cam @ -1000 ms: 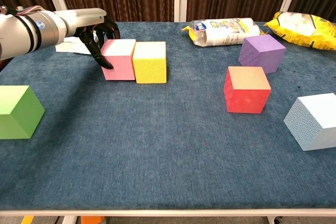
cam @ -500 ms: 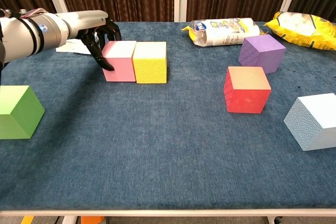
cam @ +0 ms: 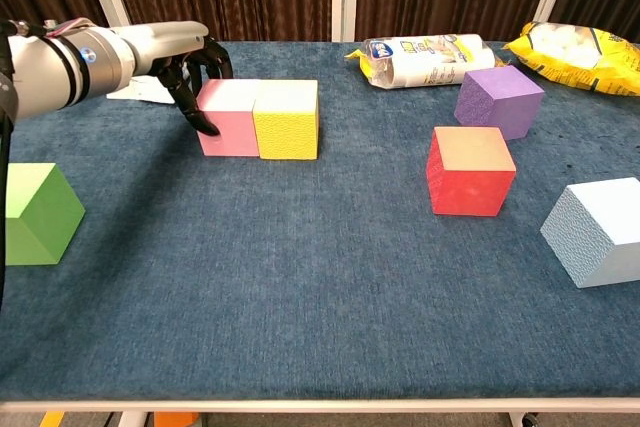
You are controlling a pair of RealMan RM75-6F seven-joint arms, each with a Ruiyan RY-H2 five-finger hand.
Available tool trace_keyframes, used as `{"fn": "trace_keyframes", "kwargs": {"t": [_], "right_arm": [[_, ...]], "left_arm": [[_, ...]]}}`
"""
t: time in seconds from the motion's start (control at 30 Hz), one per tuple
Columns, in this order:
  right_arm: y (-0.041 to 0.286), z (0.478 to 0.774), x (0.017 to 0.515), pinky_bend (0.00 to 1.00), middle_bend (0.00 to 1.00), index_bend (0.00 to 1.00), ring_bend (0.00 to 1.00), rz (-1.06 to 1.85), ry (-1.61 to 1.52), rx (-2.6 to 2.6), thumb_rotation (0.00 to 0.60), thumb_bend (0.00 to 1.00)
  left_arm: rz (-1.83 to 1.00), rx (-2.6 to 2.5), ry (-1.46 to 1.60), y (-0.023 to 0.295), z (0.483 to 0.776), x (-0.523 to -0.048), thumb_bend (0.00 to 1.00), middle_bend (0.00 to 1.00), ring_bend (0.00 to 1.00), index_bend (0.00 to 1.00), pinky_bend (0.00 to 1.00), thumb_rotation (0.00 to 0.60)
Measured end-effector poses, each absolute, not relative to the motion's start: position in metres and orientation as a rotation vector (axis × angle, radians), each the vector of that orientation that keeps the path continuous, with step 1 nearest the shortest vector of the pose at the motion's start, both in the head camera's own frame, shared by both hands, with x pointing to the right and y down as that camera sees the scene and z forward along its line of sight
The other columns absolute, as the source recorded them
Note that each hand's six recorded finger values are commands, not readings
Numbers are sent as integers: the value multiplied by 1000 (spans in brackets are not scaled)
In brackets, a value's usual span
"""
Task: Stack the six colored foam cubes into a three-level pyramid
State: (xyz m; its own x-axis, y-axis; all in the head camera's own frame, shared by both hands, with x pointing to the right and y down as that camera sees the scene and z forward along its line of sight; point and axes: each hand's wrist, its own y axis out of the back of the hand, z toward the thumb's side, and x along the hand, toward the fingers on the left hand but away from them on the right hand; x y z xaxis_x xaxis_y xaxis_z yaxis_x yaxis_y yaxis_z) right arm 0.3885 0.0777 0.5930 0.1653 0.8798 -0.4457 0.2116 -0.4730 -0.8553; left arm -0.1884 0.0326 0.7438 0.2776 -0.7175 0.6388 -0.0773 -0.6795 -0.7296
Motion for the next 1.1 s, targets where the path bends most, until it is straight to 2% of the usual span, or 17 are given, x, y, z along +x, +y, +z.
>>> {"fn": "trace_keyframes", "kwargs": {"t": [0.33,0.8,0.97,1.1], "right_arm": [[78,593,390,57,110,0,44,1339,-1041,-1807,600,296],[78,593,390,57,110,0,44,1339,-1045,-1808,600,302],[78,593,391,57,110,0,43,1343,-1044,-1812,600,303],[79,596,391,57,105,0,43,1355,-1030,-1822,600,304]], "left_arm": [[-1431,-1972,697,35,745,-185,34,414,406,383,460,600],[-1445,-1969,693,38,744,-184,11,290,391,184,458,600],[-1454,-1973,672,42,742,-184,2,204,352,100,450,600],[-1451,-1972,677,44,735,-186,0,166,325,75,437,600]]}}
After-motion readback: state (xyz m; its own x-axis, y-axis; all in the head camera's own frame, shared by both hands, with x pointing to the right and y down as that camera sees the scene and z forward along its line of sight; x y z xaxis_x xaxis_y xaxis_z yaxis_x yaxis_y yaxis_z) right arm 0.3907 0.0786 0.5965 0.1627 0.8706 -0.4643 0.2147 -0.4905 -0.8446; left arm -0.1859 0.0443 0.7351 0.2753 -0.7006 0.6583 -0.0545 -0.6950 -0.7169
